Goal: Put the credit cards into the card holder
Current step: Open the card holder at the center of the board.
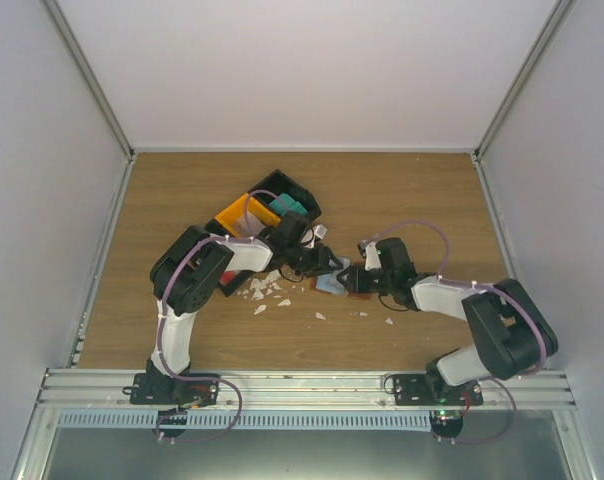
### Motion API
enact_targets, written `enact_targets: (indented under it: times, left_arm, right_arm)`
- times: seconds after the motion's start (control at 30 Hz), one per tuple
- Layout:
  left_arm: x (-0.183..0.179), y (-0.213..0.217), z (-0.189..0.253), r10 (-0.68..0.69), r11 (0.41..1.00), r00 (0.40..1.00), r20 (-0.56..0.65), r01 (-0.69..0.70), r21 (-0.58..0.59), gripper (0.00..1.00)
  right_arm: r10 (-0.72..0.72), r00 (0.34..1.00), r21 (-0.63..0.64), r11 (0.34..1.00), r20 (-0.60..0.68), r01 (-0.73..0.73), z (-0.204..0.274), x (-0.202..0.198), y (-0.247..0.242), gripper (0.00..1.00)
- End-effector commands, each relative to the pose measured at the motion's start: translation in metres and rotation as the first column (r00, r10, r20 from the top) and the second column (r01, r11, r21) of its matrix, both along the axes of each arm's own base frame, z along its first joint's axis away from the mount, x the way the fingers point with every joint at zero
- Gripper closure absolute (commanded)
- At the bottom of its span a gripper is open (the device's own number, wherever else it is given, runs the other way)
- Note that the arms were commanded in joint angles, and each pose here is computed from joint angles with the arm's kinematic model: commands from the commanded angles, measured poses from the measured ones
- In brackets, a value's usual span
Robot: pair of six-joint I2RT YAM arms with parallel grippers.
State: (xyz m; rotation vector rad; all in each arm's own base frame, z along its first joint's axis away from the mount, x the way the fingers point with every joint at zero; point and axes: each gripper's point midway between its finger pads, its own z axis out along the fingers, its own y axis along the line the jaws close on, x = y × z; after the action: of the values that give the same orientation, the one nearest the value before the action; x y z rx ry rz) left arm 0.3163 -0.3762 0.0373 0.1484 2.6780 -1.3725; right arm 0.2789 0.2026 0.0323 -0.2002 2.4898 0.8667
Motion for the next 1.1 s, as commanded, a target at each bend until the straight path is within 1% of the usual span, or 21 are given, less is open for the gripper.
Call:
enact_targets:
  times: [0.0, 0.13, 0.27, 0.33, 0.43, 0.5, 0.57, 0.63, 0.77, 0.93, 1.07]
  left_arm:
    - [-0.022, 0.019, -0.054, 0.008, 0.988, 0.995, -0.104, 0.007, 0.152, 0.59]
    - [-0.023, 0.020, -0.056, 0.008, 0.987, 0.995, -0.101, 0.009, 0.158, 0.59]
    - [-0.021, 0.019, -0.054, 0.004, 0.988, 0.996, -0.092, 0.010, 0.155, 0.59]
    - [-0.021, 0.018, -0.053, 0.000, 0.988, 0.996, -0.090, 0.013, 0.152, 0.58]
    - [-0.021, 0.016, -0.051, -0.008, 0.989, 0.996, -0.088, 0.021, 0.143, 0.58]
    - [-0.022, 0.015, -0.050, -0.020, 0.991, 0.996, -0.090, 0.032, 0.133, 0.57]
    - [-0.025, 0.011, -0.046, -0.041, 0.992, 0.995, -0.094, 0.052, 0.114, 0.57]
    - [-0.027, 0.004, -0.040, -0.080, 0.992, 0.993, -0.085, 0.087, 0.087, 0.56]
    - [-0.036, -0.009, -0.035, -0.149, 0.984, 0.985, -0.089, 0.157, 0.089, 0.55]
    - [-0.039, -0.020, -0.031, -0.157, 0.980, 0.985, -0.069, 0.164, 0.109, 0.55]
    - [-0.043, -0.029, -0.021, -0.182, 0.980, 0.982, -0.047, 0.185, 0.075, 0.55]
  right_arm:
    - [-0.035, 0.999, -0.040, 0.999, 0.018, 0.036, 0.014, -0.003, -0.012, 0.54]
    - [-0.101, 0.995, -0.096, 0.990, 0.008, 0.101, 0.021, -0.010, -0.028, 0.51]
    - [-0.190, 0.980, -0.209, 0.963, -0.064, 0.173, 0.010, -0.022, -0.052, 0.52]
    - [-0.214, 0.971, -0.265, 0.947, -0.101, 0.181, -0.001, -0.029, -0.061, 0.56]
    - [-0.220, 0.966, -0.308, 0.936, -0.136, 0.170, -0.015, -0.035, -0.067, 0.65]
    - [-0.216, 0.965, -0.321, 0.934, -0.150, 0.159, -0.021, -0.035, -0.067, 0.68]
    - [-0.215, 0.964, -0.331, 0.931, -0.158, 0.154, -0.026, -0.034, -0.067, 0.70]
    - [-0.213, 0.963, -0.331, 0.932, -0.165, 0.149, -0.030, -0.032, -0.065, 0.70]
    - [-0.209, 0.961, -0.317, 0.937, -0.182, 0.143, -0.037, -0.032, -0.061, 0.70]
    - [-0.216, 0.958, -0.307, 0.940, -0.191, 0.150, -0.042, -0.033, -0.060, 0.71]
    - [-0.219, 0.958, -0.293, 0.943, -0.187, 0.158, -0.041, -0.033, -0.059, 0.70]
